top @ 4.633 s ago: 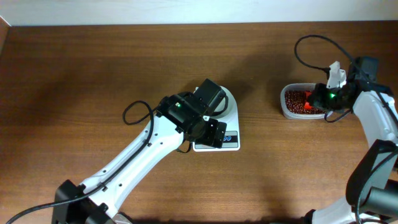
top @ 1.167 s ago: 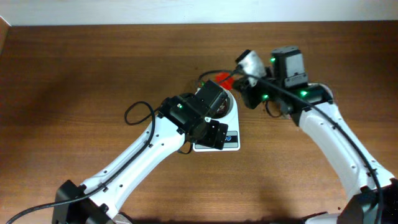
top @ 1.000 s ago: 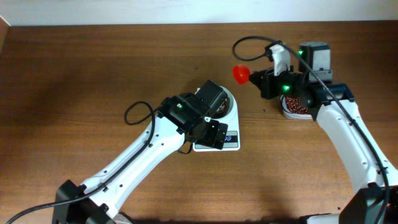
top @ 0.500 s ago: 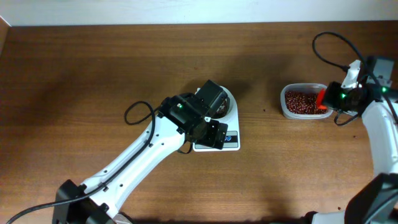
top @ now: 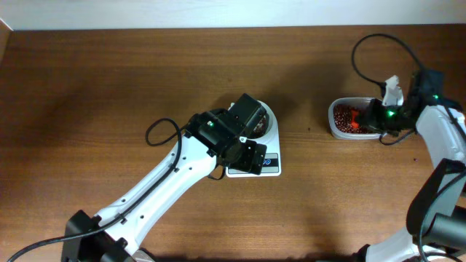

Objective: Scoop item into bowl and weigh 50g on scale
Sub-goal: 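Scoop beans again from the container with the right gripper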

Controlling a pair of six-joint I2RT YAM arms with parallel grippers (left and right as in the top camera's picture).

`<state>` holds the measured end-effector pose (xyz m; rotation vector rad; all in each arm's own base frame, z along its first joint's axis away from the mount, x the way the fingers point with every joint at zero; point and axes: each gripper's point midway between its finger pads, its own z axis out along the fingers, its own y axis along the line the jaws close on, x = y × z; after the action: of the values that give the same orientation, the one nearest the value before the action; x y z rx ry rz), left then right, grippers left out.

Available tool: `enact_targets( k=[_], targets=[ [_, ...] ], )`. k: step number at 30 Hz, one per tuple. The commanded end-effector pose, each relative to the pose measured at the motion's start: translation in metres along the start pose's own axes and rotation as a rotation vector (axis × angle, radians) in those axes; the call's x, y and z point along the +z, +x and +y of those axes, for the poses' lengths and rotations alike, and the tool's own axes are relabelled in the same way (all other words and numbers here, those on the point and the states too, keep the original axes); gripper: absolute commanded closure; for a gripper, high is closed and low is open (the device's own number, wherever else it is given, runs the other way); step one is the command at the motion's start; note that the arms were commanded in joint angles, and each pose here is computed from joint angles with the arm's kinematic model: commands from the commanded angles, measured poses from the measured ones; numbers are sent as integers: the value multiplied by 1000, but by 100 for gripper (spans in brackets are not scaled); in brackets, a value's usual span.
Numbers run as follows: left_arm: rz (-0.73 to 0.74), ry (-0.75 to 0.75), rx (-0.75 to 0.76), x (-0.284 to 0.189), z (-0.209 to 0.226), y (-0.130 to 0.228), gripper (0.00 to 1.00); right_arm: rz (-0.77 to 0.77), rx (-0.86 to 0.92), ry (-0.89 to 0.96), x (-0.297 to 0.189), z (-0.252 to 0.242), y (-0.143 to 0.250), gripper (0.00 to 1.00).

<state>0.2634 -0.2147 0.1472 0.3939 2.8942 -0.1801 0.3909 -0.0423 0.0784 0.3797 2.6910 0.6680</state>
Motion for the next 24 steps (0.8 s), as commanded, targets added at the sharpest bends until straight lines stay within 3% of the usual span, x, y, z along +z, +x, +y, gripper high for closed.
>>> enact_targets(
  k=[1, 9, 19, 24],
  targets=[
    [6, -10, -13, 2, 1, 1, 1, -11, 75, -167, -11, 3, 0, 96],
    [6, -10, -13, 2, 1, 1, 1, -100, 198, -327, -46, -15, -11, 96],
    [6, -10, -13, 2, 1, 1, 1, -88, 297, -300, -55, -34, -3, 96],
    [6, -10, -13, 2, 1, 1, 1, -140, 308, -424, -71, -28, -11, 96]
  ],
)
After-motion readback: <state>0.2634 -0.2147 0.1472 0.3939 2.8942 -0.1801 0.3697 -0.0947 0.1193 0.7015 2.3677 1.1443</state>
